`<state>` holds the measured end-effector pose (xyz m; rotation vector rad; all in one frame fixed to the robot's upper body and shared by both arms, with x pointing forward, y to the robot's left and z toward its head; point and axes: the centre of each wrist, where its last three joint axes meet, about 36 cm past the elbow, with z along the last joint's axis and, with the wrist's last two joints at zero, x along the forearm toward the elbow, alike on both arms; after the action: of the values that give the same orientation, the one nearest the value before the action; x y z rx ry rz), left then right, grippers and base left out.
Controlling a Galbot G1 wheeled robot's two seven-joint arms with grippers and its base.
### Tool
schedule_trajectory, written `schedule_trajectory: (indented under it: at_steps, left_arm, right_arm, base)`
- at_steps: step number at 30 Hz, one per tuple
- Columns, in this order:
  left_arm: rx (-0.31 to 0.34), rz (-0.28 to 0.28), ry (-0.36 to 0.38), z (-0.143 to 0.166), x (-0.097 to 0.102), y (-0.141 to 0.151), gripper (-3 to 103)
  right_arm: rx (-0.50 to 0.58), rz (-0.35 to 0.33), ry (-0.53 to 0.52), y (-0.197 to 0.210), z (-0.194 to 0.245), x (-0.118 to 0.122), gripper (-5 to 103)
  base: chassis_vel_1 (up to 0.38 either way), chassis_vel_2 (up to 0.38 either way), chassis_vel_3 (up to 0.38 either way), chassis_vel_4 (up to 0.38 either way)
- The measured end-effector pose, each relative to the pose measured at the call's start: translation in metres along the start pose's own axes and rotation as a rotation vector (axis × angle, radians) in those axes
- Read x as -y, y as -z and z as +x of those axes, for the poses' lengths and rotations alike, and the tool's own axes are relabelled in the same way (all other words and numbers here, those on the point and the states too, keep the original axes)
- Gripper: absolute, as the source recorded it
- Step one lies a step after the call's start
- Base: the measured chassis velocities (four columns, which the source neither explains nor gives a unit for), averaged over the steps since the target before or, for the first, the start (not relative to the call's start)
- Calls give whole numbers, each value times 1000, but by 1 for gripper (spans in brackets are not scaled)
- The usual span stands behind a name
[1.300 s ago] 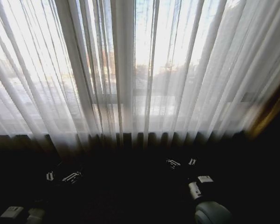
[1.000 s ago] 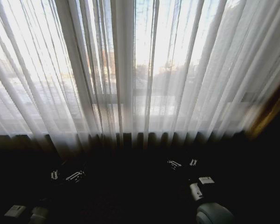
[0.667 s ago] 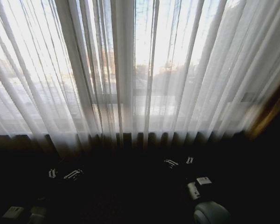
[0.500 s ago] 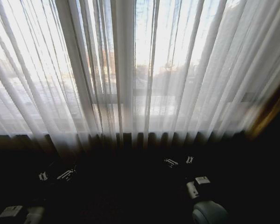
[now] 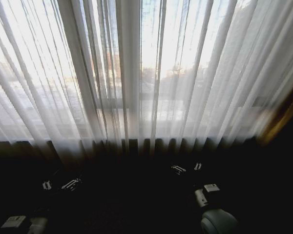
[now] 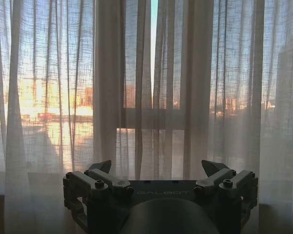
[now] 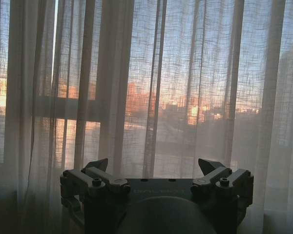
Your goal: Open the curtains by pulling them apart, changing their state from closed to fully open.
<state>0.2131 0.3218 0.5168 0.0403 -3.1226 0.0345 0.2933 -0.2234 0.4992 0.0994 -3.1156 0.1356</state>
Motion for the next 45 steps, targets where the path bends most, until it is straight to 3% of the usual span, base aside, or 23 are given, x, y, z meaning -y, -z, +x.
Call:
schedule_trajectory:
  at_steps: [11, 45]
  left_arm:
    - [1, -1, -18, 4, 2, 2, 100]
    - [12, -6, -17, 7, 4, 2, 100]
  right_arm:
    - [4, -6, -1, 0, 1, -1, 100]
    - [14, -30, 34, -5, -4, -11, 100]
  base:
    - [-37, 341, 34, -326]
    - [-172, 499, 167, -504]
